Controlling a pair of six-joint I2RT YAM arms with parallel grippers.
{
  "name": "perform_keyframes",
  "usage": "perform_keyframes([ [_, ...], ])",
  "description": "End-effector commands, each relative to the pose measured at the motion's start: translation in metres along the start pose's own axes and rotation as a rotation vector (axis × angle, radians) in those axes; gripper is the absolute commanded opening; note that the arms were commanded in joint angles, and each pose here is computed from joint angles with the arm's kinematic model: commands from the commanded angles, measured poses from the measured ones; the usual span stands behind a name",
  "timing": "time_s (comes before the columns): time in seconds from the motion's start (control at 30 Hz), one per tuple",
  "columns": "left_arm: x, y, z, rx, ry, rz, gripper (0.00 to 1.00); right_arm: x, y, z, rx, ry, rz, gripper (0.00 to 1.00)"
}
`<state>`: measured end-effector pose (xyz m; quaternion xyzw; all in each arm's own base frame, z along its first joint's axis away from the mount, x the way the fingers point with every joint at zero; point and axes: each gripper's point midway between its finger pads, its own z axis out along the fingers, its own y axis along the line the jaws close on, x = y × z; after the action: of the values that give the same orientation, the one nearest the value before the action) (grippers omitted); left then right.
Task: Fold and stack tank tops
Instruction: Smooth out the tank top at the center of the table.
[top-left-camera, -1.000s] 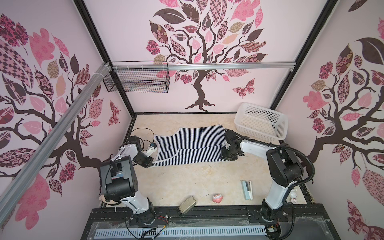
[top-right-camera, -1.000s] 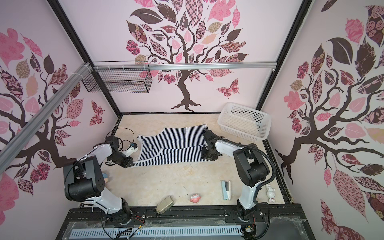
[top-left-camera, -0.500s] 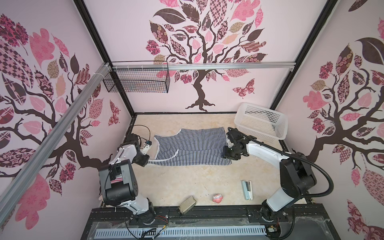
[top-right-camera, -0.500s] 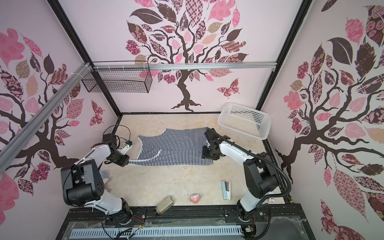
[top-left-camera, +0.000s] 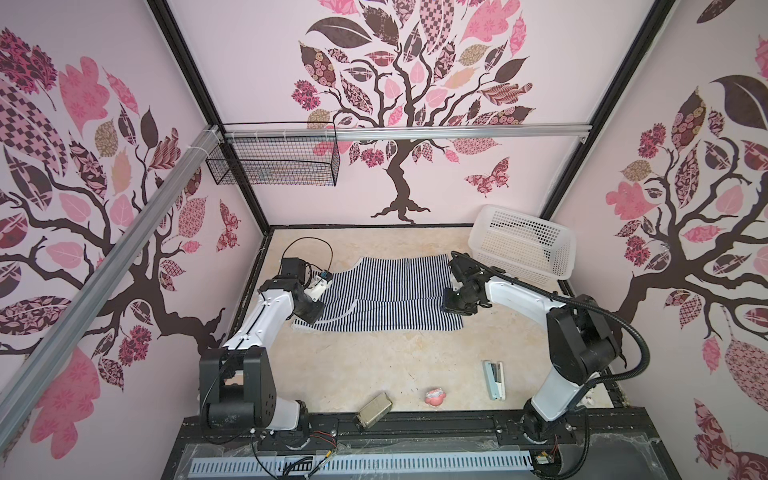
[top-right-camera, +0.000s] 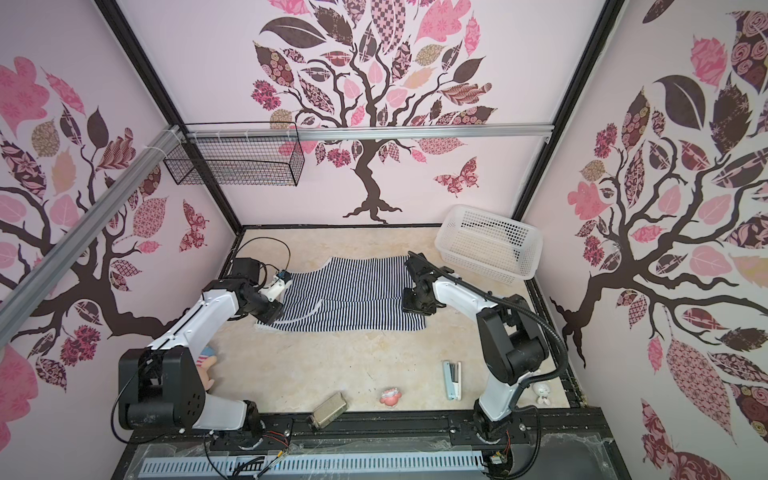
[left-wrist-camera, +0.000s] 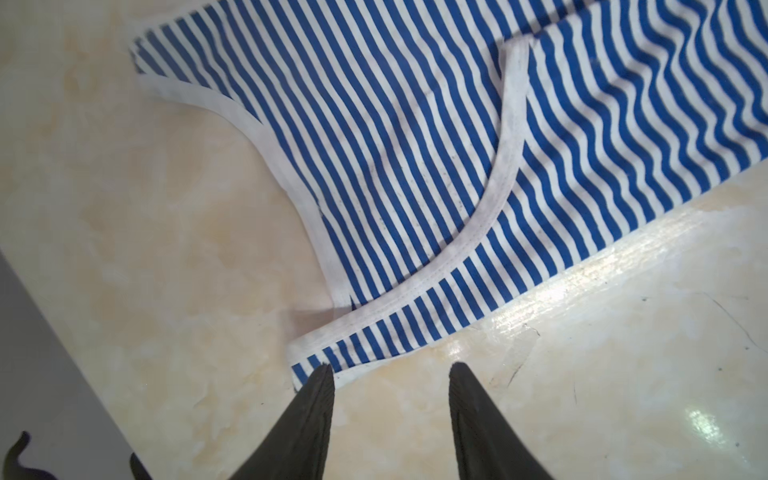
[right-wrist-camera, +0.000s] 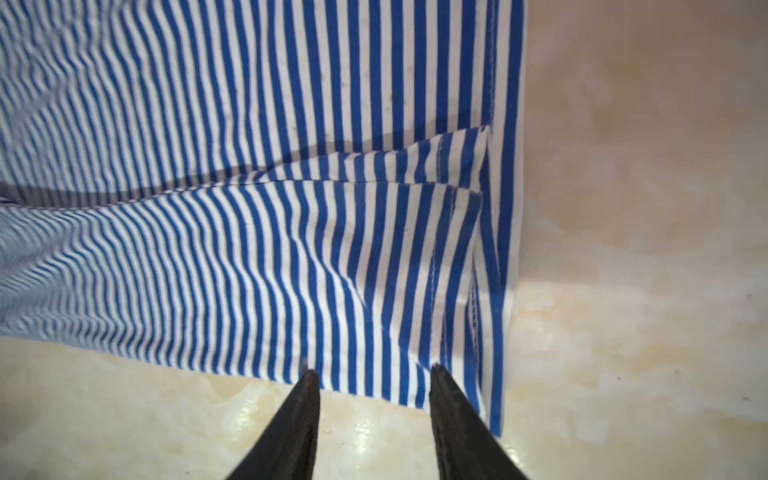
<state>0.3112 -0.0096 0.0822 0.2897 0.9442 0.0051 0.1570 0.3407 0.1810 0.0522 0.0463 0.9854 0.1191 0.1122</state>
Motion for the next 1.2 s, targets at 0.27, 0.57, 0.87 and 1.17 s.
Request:
perform_keyframes([
  [0.27, 0.037, -0.017, 0.044, 0.074, 0.133, 0.024, 0.48, -0.027, -0.026, 0.018, 0.061, -0.014, 0.071, 0.48],
  [0.57, 0.048, -0.012, 0.061, 0.048, 0.185, 0.024, 0.47, -0.038, -0.019, 0.024, 0.051, -0.014, 0.067, 0.45],
  [0.87, 0.049, -0.009, 0.063, 0.033, 0.191, 0.025, 0.47, -0.041, -0.021, 0.033, 0.051, -0.004, 0.07, 0.41],
  [1.17, 0.045, -0.008, 0.063, 0.032, 0.186, 0.009, 0.47, -0.042, -0.016, 0.037, 0.034, 0.01, 0.067, 0.24],
])
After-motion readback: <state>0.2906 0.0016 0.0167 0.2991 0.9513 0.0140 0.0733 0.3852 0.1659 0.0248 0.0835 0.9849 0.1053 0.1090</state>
